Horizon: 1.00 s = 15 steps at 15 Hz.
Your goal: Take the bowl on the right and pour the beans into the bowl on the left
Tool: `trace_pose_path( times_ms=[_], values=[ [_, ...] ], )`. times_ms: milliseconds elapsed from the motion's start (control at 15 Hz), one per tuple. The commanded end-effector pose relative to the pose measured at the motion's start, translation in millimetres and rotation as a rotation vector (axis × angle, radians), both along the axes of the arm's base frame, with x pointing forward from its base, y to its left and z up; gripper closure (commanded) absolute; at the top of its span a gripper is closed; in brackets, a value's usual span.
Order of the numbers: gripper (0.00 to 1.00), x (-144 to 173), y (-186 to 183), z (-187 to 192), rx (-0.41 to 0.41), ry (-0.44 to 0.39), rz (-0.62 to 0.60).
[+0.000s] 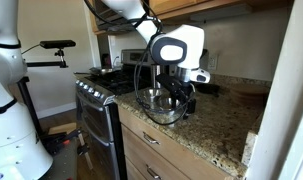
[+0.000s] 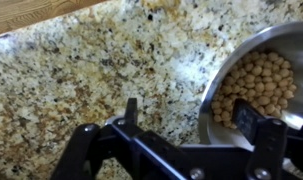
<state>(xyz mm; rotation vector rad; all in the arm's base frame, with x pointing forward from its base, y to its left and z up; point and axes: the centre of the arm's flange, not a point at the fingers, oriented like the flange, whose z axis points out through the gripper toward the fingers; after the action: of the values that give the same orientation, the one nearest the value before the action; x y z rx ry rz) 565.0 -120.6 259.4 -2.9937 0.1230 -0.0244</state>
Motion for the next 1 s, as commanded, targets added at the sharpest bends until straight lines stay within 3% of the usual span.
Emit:
trace_pose_path(
  times_ms=[0,600,933],
  values=[
    [0.33,3.9,-4.2,-0.1,0.028,0.014,0.021],
    [0.90,4.9,0.5,1.8,0.028,0.014,0.028],
    [0.94,7.9,4.3,7.9,0.030,0.015,0.034]
  ],
)
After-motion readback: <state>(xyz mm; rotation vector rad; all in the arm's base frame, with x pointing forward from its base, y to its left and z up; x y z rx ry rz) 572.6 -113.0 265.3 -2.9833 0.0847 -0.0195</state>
